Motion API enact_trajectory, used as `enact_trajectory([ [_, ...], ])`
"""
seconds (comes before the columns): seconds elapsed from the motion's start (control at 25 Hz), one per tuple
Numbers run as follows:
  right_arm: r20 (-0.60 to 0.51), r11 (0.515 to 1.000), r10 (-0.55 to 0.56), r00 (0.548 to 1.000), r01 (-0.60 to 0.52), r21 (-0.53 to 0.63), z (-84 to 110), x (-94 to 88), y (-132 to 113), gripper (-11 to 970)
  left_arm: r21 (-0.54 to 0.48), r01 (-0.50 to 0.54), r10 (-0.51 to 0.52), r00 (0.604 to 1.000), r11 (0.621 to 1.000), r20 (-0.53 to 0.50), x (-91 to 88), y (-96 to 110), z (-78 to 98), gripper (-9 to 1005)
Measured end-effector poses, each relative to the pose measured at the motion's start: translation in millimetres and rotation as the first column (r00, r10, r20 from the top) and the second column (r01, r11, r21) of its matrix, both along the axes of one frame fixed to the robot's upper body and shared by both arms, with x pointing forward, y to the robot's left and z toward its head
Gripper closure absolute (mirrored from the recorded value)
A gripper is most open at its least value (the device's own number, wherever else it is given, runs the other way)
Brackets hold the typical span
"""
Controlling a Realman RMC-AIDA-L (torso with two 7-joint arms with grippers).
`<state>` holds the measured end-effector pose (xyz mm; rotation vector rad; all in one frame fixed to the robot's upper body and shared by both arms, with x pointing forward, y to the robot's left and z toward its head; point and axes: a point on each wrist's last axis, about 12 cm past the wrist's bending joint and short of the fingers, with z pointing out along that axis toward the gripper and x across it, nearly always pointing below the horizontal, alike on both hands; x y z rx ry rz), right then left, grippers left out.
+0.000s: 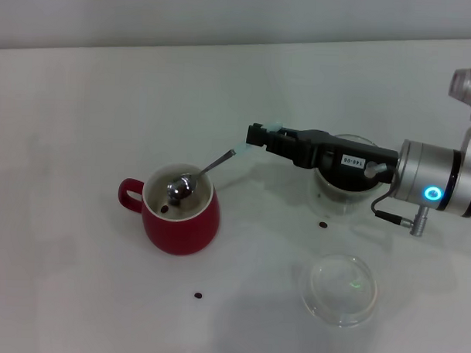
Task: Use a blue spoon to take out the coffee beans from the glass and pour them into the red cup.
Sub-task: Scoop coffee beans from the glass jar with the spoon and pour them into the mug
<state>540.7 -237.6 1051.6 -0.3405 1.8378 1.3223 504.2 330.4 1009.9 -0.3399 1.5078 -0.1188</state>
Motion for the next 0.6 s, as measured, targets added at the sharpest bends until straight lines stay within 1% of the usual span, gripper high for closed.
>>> enact_trajectory([
  [0.16,0.064,1.000,0.011,0.998,-0.010,-0.024,-1.3,-3.4,0.7,811,0.001,-0.001,0.001,1.000,1.000,-0.001,0.2,0.0,0.0,221],
  [0.32,0.093,1.000,0.015,0.996,-0.013,-0.025,-0.6,-4.8,0.4,811,0.001,-0.002,0.002,1.000,1.000,-0.002,-0.4,-0.2,-0.5,221],
  [0.48,0.144,1.000,0.003,0.990,-0.002,-0.002,2.5,-7.7,-2.6,811,0.001,-0.002,0.002,1.000,1.000,-0.002,-0.4,-0.4,-0.5,221],
  [0.6,0.165,0.999,-0.028,0.986,0.024,0.027,4.4,-10.2,-8.1,811,0.001,-0.001,0.001,1.000,1.000,-0.002,-0.1,-0.5,-0.4,221],
])
